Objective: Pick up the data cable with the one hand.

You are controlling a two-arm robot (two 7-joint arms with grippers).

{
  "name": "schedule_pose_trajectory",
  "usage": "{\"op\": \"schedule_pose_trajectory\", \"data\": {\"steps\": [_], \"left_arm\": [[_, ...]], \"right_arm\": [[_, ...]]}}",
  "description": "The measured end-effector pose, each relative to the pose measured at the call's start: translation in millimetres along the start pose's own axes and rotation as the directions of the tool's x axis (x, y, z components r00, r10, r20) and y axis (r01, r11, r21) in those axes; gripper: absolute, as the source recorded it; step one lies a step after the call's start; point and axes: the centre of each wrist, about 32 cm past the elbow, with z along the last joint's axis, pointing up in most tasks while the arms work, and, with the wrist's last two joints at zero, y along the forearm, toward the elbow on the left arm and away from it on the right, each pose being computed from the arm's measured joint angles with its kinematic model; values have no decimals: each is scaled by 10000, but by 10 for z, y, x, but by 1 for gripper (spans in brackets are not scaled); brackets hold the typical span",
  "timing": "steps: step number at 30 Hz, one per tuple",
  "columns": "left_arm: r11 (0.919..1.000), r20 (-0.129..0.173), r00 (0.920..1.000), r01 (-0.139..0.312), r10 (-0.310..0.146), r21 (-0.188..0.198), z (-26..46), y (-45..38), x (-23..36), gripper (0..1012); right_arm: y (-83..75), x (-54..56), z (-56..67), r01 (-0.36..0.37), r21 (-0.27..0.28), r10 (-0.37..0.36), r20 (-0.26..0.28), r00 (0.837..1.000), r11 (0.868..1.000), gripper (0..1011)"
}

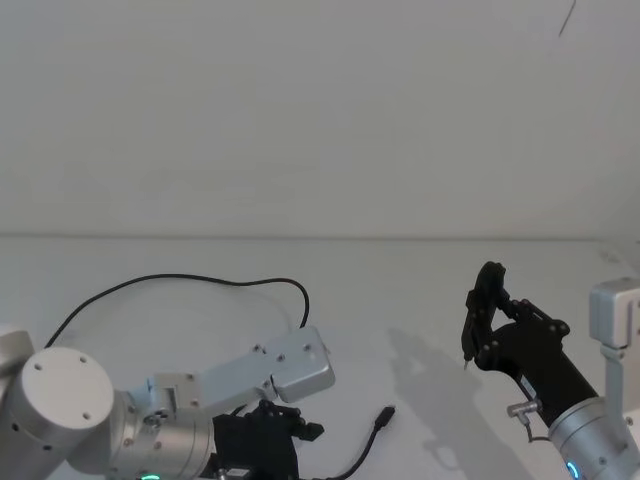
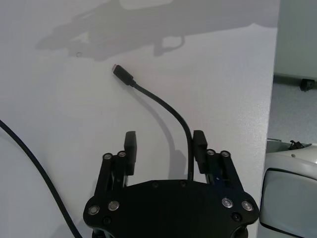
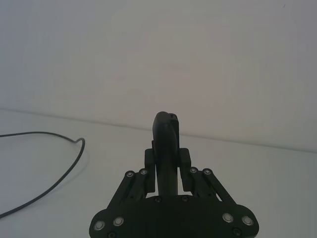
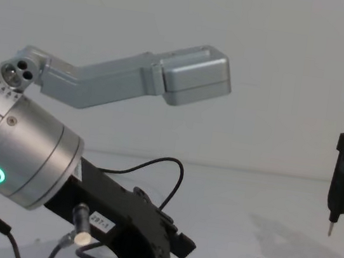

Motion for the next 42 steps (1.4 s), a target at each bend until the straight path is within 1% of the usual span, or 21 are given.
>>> {"op": "schedule_pose_trajectory", "data": {"steps": [1,2,3,5,6,7,8,11,12,14,16,18,21,28,32,35,37,39,40,41,42], "left_arm": [[10000,0,10000,-1,1,2,0,-2,0,673],[10000,-2,10000,-5,5,6,0,-6,0,612],[10000,-2,10000,-5,5,6,0,-6,0,612],[10000,-3,10000,-7,7,14,-1,-10,0,553],[10000,-4,10000,-10,10,18,-1,-12,-1,490],[10000,-4,10000,-10,10,20,-1,-14,-1,472],[10000,-4,10000,-11,11,21,-1,-16,-1,411],[10000,-5,10000,-13,13,25,-1,-19,-1,351],[10000,-6,10000,-13,13,27,-1,-21,-1,290],[10000,-7,10000,-13,13,28,-1,-22,-1,255],[10000,-7,10000,-14,14,28,-1,-23,-2,176],[10000,-7,10000,-14,14,28,-1,-25,-2,146],[10000,-7,10000,-18,18,31,-2,-26,-2,43],[10000,13,10000,-28,28,20,-2,-28,-3,43],[9999,141,9999,-95,96,-112,-4,-25,-3,43],[9991,393,9990,-199,214,-376,-1,-15,3,43],[9985,504,9984,-241,266,-491,1,-11,7,43],[9970,721,9968,-307,358,-709,7,-2,14,43],[9967,760,9964,-321,378,-750,9,1,17,43],[9952,923,9948,-356,440,-908,13,6,22,43],[9944,997,9939,-374,473,-985,17,10,26,43]], "right_arm": [[0,0,0,0,0,0,0,10000,10000,283],[0,0,0,0,0,0,-1,10000,10000,283],[0,0,0,0,0,0,-1,10000,10000,283],[0,0,0,0,0,0,0,10000,10000,283],[0,0,0,0,0,0,-1,10000,10000,283],[0,0,0,1,0,-1,-1,10000,10000,283],[0,0,0,0,-1,0,0,10000,10000,283],[0,0,0,0,0,0,-1,10000,10000,283],[0,0,0,1,-1,-1,0,10000,10000,283],[0,0,0,0,0,0,-1,10000,10000,283],[0,0,0,0,0,0,-1,10000,10000,283],[0,0,0,0,0,0,0,10000,10000,283],[0,0,0,0,1,0,-1,10000,10000,283],[0,0,0,1,0,-1,-1,10000,10000,283],[-1,6,2,16,7,-16,1,10000,10000,283],[-4,21,23,16,65,-16,-5,10000,10000,283],[-5,32,39,16,109,-16,-25,10000,9999,283],[-8,48,67,15,176,-14,-59,10000,9998,283],[-9,53,76,13,200,-12,-74,10000,9998,283],[-11,62,94,9,246,-6,-115,9999,9997,283],[-12,67,103,7,267,-3,-133,9999,9996,283]]}}
